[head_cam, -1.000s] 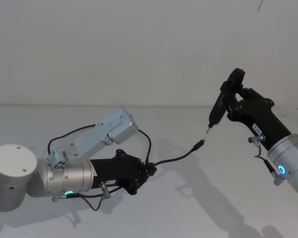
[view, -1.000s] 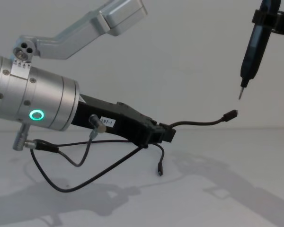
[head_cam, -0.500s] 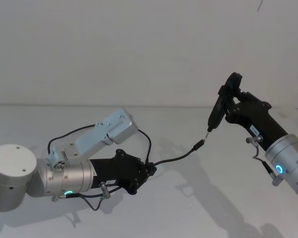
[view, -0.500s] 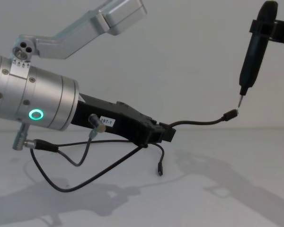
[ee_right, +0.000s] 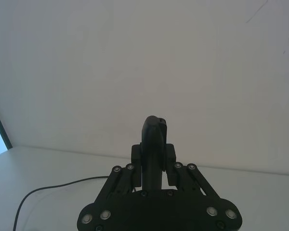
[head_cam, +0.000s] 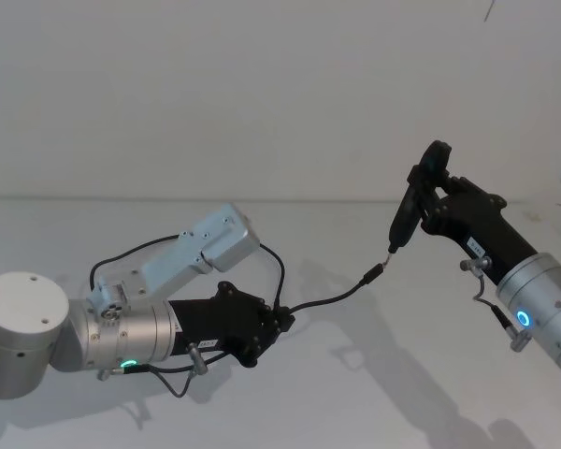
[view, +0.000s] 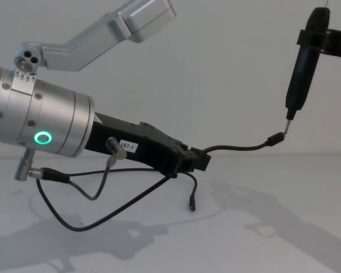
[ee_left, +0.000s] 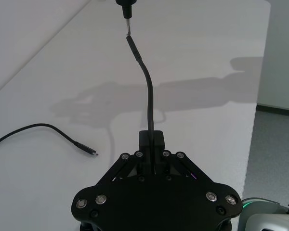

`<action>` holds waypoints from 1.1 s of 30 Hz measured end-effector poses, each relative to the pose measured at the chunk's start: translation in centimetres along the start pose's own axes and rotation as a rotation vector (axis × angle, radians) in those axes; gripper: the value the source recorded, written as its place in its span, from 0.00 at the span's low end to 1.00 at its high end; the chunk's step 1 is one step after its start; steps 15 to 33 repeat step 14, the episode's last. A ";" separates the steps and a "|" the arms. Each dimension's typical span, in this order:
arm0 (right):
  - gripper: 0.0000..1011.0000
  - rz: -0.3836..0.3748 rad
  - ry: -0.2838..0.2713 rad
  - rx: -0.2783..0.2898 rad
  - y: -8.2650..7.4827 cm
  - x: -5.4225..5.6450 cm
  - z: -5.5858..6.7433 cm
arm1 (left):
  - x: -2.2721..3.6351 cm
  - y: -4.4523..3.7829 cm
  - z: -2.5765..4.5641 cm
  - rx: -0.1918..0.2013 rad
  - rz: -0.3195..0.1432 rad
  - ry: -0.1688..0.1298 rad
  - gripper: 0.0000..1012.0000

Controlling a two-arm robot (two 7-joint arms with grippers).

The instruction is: Pick up the data cable with the one hand.

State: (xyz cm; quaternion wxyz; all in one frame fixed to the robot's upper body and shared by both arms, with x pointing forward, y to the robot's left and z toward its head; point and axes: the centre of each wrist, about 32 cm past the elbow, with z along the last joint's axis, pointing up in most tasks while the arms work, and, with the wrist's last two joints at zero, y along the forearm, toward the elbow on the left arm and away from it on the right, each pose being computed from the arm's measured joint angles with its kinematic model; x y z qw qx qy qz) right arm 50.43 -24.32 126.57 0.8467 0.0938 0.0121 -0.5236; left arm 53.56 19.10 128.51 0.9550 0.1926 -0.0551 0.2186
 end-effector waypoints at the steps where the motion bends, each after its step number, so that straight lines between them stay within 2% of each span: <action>1: 0.28 0.000 0.000 -0.001 0.0 0.0 0.0 | 0.00 0.00 0.00 0.000 0.000 0.000 0.04; 33: 0.28 0.000 0.002 -0.008 0.1 0.0 0.0 | 0.00 0.00 0.00 0.000 0.000 0.000 0.04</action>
